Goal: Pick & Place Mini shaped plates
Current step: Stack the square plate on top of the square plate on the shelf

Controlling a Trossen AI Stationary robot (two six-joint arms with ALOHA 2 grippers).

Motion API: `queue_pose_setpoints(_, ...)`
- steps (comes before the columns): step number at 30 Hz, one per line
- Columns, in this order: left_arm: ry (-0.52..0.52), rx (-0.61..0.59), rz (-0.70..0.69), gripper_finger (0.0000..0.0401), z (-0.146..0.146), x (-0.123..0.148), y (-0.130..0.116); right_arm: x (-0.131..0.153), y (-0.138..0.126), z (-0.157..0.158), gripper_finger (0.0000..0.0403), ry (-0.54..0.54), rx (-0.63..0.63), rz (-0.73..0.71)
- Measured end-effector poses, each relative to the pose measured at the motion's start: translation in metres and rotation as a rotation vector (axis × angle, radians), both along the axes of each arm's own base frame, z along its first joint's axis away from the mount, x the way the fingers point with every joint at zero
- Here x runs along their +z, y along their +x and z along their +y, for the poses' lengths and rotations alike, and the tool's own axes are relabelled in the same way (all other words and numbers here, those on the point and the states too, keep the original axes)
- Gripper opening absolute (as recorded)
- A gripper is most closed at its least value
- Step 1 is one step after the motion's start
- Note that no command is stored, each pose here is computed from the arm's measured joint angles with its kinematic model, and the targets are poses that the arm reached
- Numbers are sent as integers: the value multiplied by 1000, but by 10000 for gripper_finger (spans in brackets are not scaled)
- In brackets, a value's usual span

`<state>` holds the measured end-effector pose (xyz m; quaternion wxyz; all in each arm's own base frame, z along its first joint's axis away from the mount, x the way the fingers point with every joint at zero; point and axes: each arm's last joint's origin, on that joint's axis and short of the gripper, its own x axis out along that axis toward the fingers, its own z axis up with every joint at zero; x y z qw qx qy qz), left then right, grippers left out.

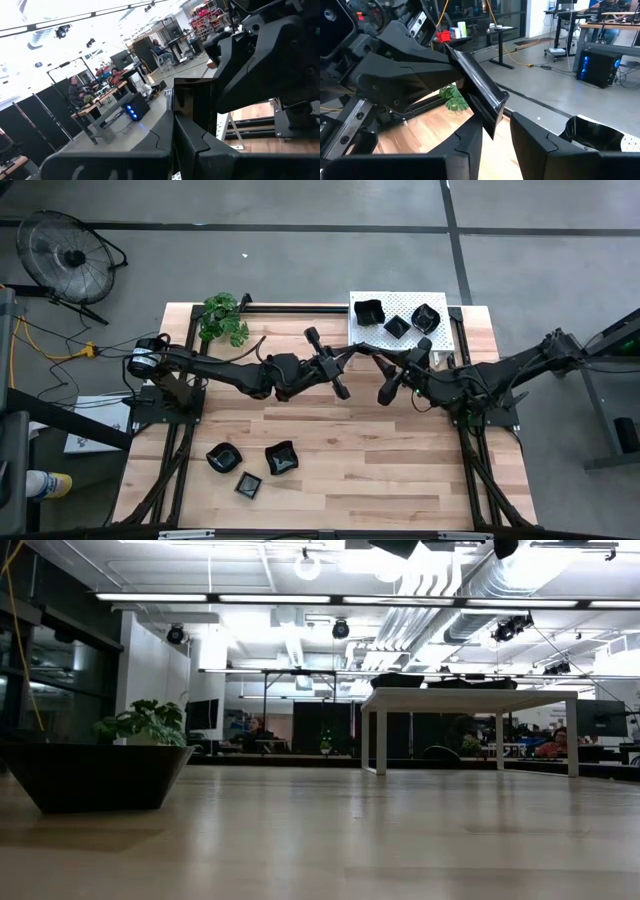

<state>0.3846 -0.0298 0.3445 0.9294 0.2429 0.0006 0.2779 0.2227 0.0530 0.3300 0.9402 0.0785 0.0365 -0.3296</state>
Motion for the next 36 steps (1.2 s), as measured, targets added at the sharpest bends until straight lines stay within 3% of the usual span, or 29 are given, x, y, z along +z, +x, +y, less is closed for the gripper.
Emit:
queue_pose_setpoints(13,0,0,-1,0,0,0,0,0,0,0,6,0,0,0)
queue_pose_setpoints(36,0,2,6,2,0,-1,0,0,0,1,1,42,20,-26)
